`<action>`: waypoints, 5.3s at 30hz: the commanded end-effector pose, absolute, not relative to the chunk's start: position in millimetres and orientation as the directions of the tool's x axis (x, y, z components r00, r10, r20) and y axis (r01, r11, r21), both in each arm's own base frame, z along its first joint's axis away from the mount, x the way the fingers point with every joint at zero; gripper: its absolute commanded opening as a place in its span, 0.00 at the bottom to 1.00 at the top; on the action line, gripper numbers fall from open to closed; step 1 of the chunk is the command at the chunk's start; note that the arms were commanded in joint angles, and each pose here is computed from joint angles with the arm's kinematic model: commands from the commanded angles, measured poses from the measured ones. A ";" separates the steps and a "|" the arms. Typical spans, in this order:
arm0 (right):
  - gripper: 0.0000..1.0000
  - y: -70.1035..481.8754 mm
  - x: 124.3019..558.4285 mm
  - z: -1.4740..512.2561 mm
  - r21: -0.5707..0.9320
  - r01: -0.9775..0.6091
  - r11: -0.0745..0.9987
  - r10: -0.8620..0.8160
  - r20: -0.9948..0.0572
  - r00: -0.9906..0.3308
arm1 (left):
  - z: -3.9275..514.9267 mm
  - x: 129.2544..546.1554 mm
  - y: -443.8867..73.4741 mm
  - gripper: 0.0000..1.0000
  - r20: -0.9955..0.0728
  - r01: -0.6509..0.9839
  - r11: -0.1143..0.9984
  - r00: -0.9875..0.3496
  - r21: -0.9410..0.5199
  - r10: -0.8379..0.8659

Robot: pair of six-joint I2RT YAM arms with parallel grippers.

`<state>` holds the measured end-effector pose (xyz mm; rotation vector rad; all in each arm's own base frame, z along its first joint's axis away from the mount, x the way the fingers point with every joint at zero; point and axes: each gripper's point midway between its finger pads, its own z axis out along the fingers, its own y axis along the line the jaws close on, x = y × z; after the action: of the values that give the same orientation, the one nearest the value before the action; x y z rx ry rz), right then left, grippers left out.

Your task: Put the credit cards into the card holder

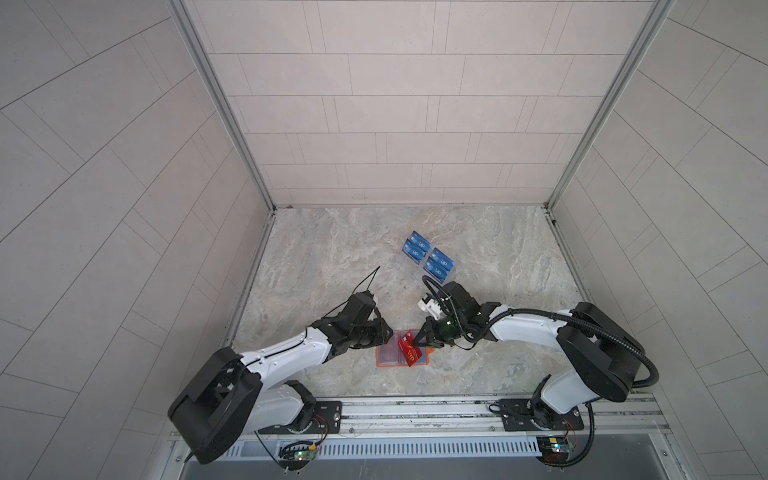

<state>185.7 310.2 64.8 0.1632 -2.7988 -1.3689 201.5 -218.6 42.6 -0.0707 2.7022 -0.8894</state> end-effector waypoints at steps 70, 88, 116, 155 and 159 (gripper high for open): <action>0.00 324.5 206.1 11.0 0.734 0.028 0.679 0.150 -0.101 -0.984 | 18.7 180.6 -210.7 0.29 -0.185 -0.010 0.805 -0.972 -0.593 -0.148; 0.24 319.0 187.2 21.3 0.634 -0.046 0.772 0.060 -0.145 -0.988 | 34.7 186.5 -177.9 0.47 -0.260 -0.039 0.881 -0.948 -0.472 -0.181; 0.32 353.5 175.6 50.8 0.669 -0.043 0.742 0.053 -0.122 -0.991 | 22.8 175.5 -196.7 0.40 -0.218 -0.024 0.820 -0.959 -0.572 -0.180; 0.48 330.6 174.9 65.3 0.360 -0.337 0.870 -0.252 -0.263 -0.931 | 23.9 176.9 -183.4 0.49 -0.207 -0.039 0.884 -0.967 -0.466 -0.152; 0.51 323.9 176.3 79.5 0.355 -0.357 0.864 -0.255 -0.303 -0.918 | 41.4 180.3 -183.1 0.53 -0.227 -0.018 0.891 -0.964 -0.453 -0.135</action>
<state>172.0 336.8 66.8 0.5061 -3.2136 -0.7624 179.6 -189.2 30.2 -0.1467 2.8003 -0.7324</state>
